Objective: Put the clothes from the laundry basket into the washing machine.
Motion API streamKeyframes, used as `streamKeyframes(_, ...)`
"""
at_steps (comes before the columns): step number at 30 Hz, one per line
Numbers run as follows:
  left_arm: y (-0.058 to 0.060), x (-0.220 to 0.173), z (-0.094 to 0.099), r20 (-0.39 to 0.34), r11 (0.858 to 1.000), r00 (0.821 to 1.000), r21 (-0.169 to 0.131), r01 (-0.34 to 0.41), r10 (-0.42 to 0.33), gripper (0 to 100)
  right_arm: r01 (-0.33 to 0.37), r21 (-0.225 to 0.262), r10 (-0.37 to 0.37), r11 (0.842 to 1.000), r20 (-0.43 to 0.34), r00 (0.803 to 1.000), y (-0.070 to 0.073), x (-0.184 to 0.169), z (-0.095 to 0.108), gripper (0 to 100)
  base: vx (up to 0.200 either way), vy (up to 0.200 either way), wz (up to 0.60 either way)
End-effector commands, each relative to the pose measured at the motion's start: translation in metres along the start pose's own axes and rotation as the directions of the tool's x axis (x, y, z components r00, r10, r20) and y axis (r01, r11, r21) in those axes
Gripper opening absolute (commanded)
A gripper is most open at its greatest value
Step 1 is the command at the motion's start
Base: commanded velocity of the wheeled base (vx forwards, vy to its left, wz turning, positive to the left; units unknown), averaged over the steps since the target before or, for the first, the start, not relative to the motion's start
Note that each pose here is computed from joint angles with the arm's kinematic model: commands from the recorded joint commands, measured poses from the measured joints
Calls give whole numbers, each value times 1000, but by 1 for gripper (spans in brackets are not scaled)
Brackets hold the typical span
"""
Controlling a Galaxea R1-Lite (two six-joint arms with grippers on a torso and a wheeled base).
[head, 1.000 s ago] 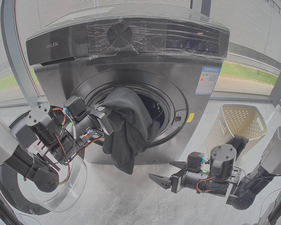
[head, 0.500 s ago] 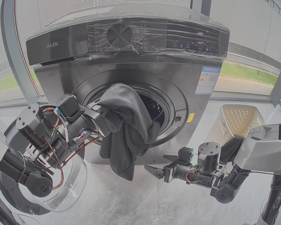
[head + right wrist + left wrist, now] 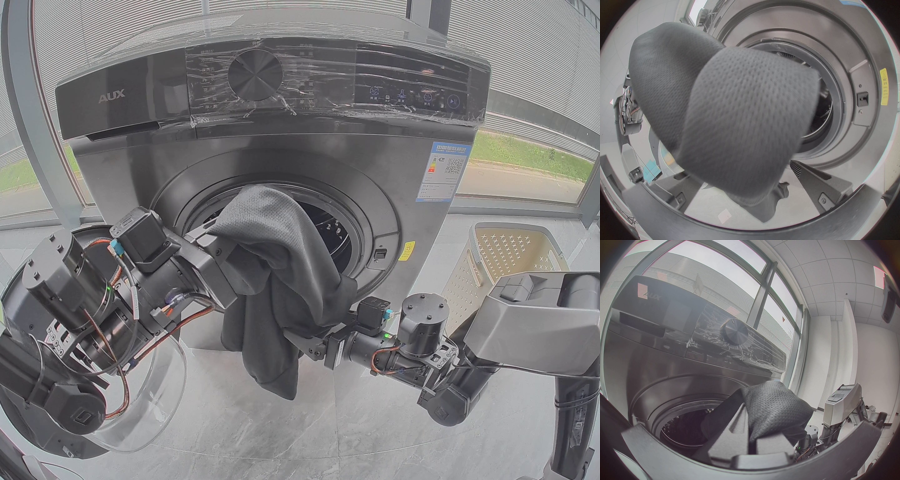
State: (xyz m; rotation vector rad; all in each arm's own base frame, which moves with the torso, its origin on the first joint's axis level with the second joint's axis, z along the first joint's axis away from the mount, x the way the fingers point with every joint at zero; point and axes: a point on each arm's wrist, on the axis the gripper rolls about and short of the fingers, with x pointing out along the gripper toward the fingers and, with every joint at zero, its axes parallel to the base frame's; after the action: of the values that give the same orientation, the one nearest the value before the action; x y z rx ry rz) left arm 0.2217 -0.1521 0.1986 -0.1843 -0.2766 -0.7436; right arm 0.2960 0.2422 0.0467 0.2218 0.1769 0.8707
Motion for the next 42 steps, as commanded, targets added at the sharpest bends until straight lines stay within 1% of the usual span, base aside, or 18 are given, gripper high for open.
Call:
streamKeyframes(1,1,0,-2,-6,1000,1000,1,-3,3,0,-2,-11,2,1000,4,1000,-4,6,-11,0,0,0,0)
streamKeyframes(3,3,0,-4,-13,1000,1000,2,-10,10,0,-4,-26,5,1000,16,1000,-3,4,-9,0,0,0,0)
streamKeyframes(5,4,0,-7,-25,1000,1000,2,-14,14,0,-1,-37,1,999,9,1000,-2,-1,-8,0,0,0,0)
streamKeyframes(7,6,1,-11,-32,1000,999,0,-21,21,0,2,-52,-1,999,18,1000,0,-9,-1,0,0,0,0)
streamKeyframes(9,7,1,-15,-45,1000,999,-1,-27,27,0,5,-56,-4,998,18,1000,3,-19,6,0,0,0,0)
streamKeyframes(11,11,0,-15,-48,999,998,3,-40,40,0,12,-58,-11,998,22,1000,4,-27,11,0,0,0,0)
streamKeyframes(12,15,-1,-15,-49,999,998,7,-48,49,0,16,-60,-14,998,29,999,6,-35,17,0,0,0,0)
streamKeyframes(15,21,-4,-16,-57,998,996,9,-67,67,0,33,-68,-29,997,55,998,10,-53,33,0,0,0,0)
streamKeyframes(16,21,-4,-16,-58,998,996,10,-68,69,0,34,-68,-30,997,57,998,10,-55,34,0,0,0,0)
streamKeyframes(19,29,-9,-17,-66,995,993,-3,-102,101,0,49,-70,-43,996,73,996,14,-77,49,0,0,0,0)
streamKeyframes(20,32,-10,-17,-66,994,992,-8,-111,110,0,54,-71,-49,996,76,996,14,-81,52,0,0,0,0)
streamKeyframes(22,39,-16,-18,-67,990,988,-25,-139,137,0,72,-73,-64,995,108,992,11,-89,62,0,0,0,0)
streamKeyframes(25,42,-20,-18,-61,986,986,-48,-159,156,0,85,-78,-74,993,138,988,9,-95,71,0,0,0,0)
streamKeyframes(26,44,-23,-20,-71,984,984,-58,-169,165,0,94,-80,-81,992,152,985,8,-97,75,0,0,0,0)
streamKeyframes(28,48,-27,-21,-81,980,980,-57,-189,184,0,102,-84,-86,991,177,980,8,-102,84,0,0,0,0)
streamKeyframes(33,59,-31,-21,-87,974,972,-46,-222,217,0,104,-84,-86,991,194,977,13,-112,99,0,0,0,0)
streamKeyframes(37,63,-37,-25,-114,974,970,-46,-221,215,0,109,-85,-90,990,206,974,14,-118,105,0,0,0,0)
streamKeyframes(42,62,-40,-29,-138,978,972,-52,-201,192,0,101,-81,-84,992,190,978,18,-123,99,0,0,0,0)
